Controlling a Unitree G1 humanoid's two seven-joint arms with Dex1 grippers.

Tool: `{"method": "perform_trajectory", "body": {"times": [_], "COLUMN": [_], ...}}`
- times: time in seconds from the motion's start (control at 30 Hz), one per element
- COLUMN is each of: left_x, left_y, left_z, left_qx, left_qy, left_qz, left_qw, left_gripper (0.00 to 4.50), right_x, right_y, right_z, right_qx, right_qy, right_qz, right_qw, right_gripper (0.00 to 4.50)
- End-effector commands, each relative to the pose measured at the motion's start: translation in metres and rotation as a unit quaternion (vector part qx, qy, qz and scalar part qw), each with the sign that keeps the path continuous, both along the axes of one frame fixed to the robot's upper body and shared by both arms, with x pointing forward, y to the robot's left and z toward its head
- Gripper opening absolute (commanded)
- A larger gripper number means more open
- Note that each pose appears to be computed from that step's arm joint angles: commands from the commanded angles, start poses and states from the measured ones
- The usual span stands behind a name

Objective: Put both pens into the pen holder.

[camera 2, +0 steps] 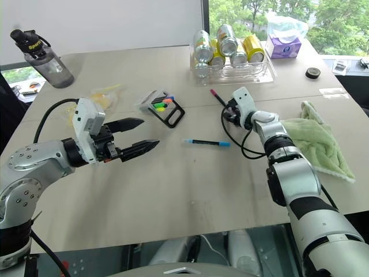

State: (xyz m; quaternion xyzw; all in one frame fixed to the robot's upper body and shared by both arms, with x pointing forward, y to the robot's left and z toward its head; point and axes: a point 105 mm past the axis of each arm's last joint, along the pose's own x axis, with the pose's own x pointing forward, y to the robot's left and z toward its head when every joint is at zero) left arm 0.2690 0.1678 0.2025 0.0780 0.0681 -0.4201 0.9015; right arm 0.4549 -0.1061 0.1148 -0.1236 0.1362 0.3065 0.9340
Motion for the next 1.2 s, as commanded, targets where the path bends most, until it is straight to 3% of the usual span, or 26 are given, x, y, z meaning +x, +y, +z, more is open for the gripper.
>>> {"method": "perform_trajectory", "body": {"times": [0.03,0.07,0.1,0.23,0.33,0.43,0.6,0.8,0.97,1.2], "left_x": [-0.002,0.003,0.006,0.035,0.042,0.047,0.069,0.077,0.073,0.059], "left_y": [-0.004,-0.005,-0.005,0.000,-0.008,-0.019,-0.042,-0.068,-0.079,-0.082], "left_z": [0.007,0.006,0.006,0.009,0.006,0.009,0.016,0.021,0.039,0.048], "left_qx": [0.011,0.014,0.016,-0.053,-0.115,-0.176,-0.295,-0.353,-0.382,-0.411], "left_qy": [-0.015,-0.021,-0.025,-0.030,-0.002,0.022,0.052,0.082,0.075,0.070], "left_qz": [-0.010,-0.007,-0.005,0.067,0.080,0.078,0.089,0.046,0.009,-0.029], "left_qw": [1.000,1.000,1.000,0.996,0.990,0.981,0.950,0.931,0.921,0.908], "left_gripper": [4.50,4.50,4.50,4.50,4.50,4.50,4.50,4.50,4.50,1.18], "right_x": [-0.003,-0.002,-0.002,0.001,-0.005,-0.027,-0.090,-0.136,-0.147,-0.139], "right_y": [-0.005,-0.006,-0.007,-0.012,-0.013,-0.006,0.031,0.071,0.079,0.070], "right_z": [-0.008,-0.006,-0.006,0.009,0.031,0.056,0.099,0.112,0.104,0.108], "right_qx": [-0.001,0.000,0.000,0.026,0.074,0.130,0.188,0.226,0.220,0.227], "right_qy": [0.009,0.002,-0.003,-0.051,-0.099,-0.147,-0.222,-0.226,-0.206,-0.206], "right_qz": [-0.001,-0.004,-0.006,-0.013,0.019,0.071,0.156,0.216,0.235,0.211], "right_qw": [1.000,1.000,1.000,0.998,0.992,0.978,0.944,0.923,0.924,0.928], "right_gripper": [0.54,0.09,0.03,0.03,0.03,0.03,0.03,0.03,0.03,0.00]}}
